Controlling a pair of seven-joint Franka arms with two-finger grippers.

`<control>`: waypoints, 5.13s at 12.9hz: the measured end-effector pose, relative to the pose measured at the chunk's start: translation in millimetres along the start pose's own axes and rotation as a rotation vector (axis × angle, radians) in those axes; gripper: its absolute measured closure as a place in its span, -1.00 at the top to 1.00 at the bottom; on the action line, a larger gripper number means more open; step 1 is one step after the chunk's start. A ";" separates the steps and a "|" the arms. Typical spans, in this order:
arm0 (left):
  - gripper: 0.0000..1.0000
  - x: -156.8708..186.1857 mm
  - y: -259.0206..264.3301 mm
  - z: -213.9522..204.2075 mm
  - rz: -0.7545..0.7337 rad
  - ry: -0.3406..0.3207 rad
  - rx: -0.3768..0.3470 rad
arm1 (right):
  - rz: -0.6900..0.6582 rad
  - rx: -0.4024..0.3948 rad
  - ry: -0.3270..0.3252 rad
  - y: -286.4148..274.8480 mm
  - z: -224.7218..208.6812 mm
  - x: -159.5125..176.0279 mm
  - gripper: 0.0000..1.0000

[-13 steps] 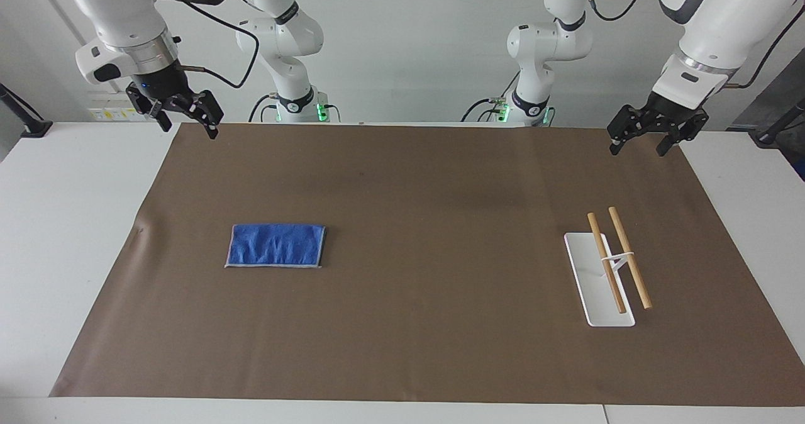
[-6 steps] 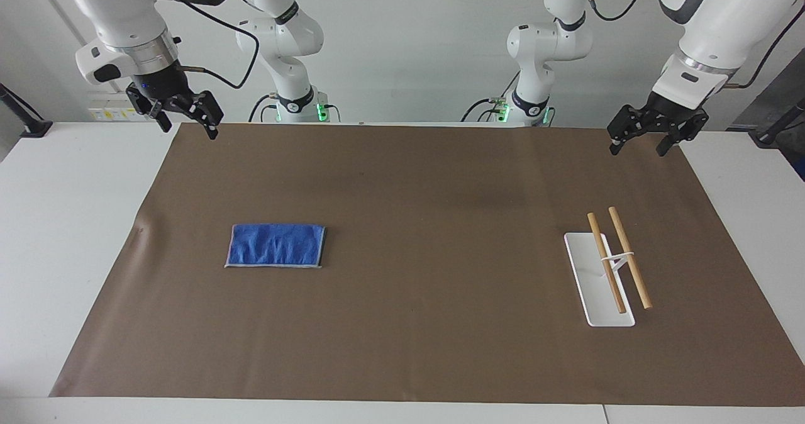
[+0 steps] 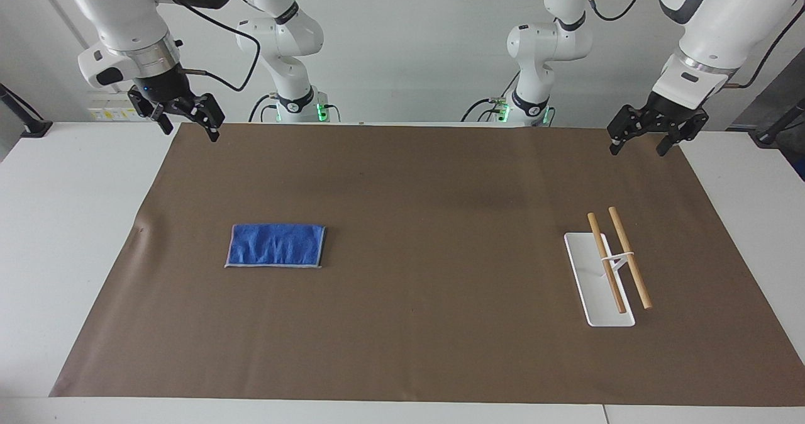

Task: Right arm passes towel to left arm to hang

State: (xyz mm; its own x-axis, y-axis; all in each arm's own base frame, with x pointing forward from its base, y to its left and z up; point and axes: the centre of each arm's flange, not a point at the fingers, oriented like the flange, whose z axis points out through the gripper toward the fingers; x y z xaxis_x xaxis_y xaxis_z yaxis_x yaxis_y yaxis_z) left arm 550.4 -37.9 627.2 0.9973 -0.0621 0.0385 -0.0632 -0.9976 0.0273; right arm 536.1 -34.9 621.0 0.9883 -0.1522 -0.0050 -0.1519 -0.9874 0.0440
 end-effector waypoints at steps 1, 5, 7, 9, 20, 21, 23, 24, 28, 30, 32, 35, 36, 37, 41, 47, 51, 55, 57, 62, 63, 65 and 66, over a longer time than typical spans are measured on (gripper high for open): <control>1.00 0.0 0.0 0.0 0.000 0.000 0.000 | -0.013 0.001 0.009 -7.0 4.9 1.6 1.00; 1.00 0.0 0.0 0.0 0.000 0.000 0.000 | -0.064 0.008 0.079 -37.6 58.5 18.9 1.00; 1.00 0.0 0.1 0.0 0.000 0.000 0.000 | -0.086 0.012 0.103 -56.7 119.7 23.8 1.00; 1.00 0.0 0.2 0.0 0.000 0.000 0.000 | -0.097 0.014 0.116 -64.2 172.2 24.2 1.00; 1.00 0.0 0.5 0.0 0.001 0.000 0.000 | -0.125 0.028 0.199 -74.1 319.8 5.7 1.00; 1.00 0.0 0.5 0.0 0.001 0.000 0.000 | -0.125 0.028 0.200 -74.0 323.9 4.2 1.00; 1.00 0.0 0.5 0.0 0.001 0.000 0.000 | -0.130 0.026 0.192 -74.0 329.5 2.9 1.00; 1.00 0.0 0.5 0.0 0.001 0.000 0.000 | -0.140 0.025 0.190 -74.0 330.6 2.6 1.00; 1.00 0.0 0.5 0.0 0.001 0.000 0.000 | -0.152 0.025 0.199 -74.4 333.2 3.2 1.00; 1.00 0.0 0.5 0.1 0.001 0.000 0.000 | -0.154 0.026 0.207 -75.4 337.9 4.0 1.00; 1.00 0.0 0.5 0.1 0.001 0.000 0.000 | -0.157 0.026 0.204 -76.0 340.4 3.8 1.00; 1.00 0.0 0.5 0.1 0.001 0.000 0.000 | -0.170 0.028 0.214 -77.4 335.9 4.8 0.28; 1.00 0.0 0.5 0.1 0.001 0.000 0.000 | -0.170 0.028 0.218 -77.4 333.8 5.0 0.08; 1.00 0.0 0.5 0.1 0.001 0.000 0.000 | -0.170 0.029 0.220 -77.6 332.3 5.1 -0.22; 1.00 0.0 0.5 0.1 0.001 0.000 0.000 | -0.176 0.035 0.217 -83.9 329.1 5.6 -0.84; 1.00 -0.1 4.9 0.4 0.009 -0.001 0.000 | -0.141 0.120 0.177 -112.1 236.6 26.3 -0.84; 1.00 -0.3 6.6 0.3 0.012 -0.001 0.000 | -0.144 0.263 0.250 -164.0 171.6 28.7 -0.84; 1.00 -1.1 12.4 -6.6 0.003 0.029 -0.042 | -0.106 0.546 0.275 -212.7 122.5 27.7 -0.84; 1.00 2.0 17.5 -0.5 -0.054 0.053 -0.152 | -0.084 0.690 0.263 -226.1 115.4 26.6 -0.84; 1.00 5.3 27.5 35.3 -0.315 0.054 -0.442 | -0.015 1.027 0.167 -290.0 102.2 -5.2 -0.84; 1.00 5.6 34.6 41.4 -0.369 0.057 -0.476 | -0.012 1.079 0.166 -295.8 99.3 -8.5 -0.84; 1.00 6.3 56.5 52.7 -0.469 0.060 -0.527 | 0.009 1.147 0.147 -307.3 96.9 -15.6 -0.84; 1.00 6.3 70.0 57.2 -0.531 0.056 -0.545 | 0.023 1.172 0.137 -313.7 96.1 -19.7 -0.84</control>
State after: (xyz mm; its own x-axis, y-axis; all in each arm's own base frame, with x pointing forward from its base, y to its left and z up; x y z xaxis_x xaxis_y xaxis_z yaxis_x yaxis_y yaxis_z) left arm 554.3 -109.8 572.3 0.8965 0.4379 -0.0676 0.4009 -0.7367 0.5445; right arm 563.2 273.8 511.3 0.9674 -0.2349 0.0945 -0.0168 -0.4321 -0.9017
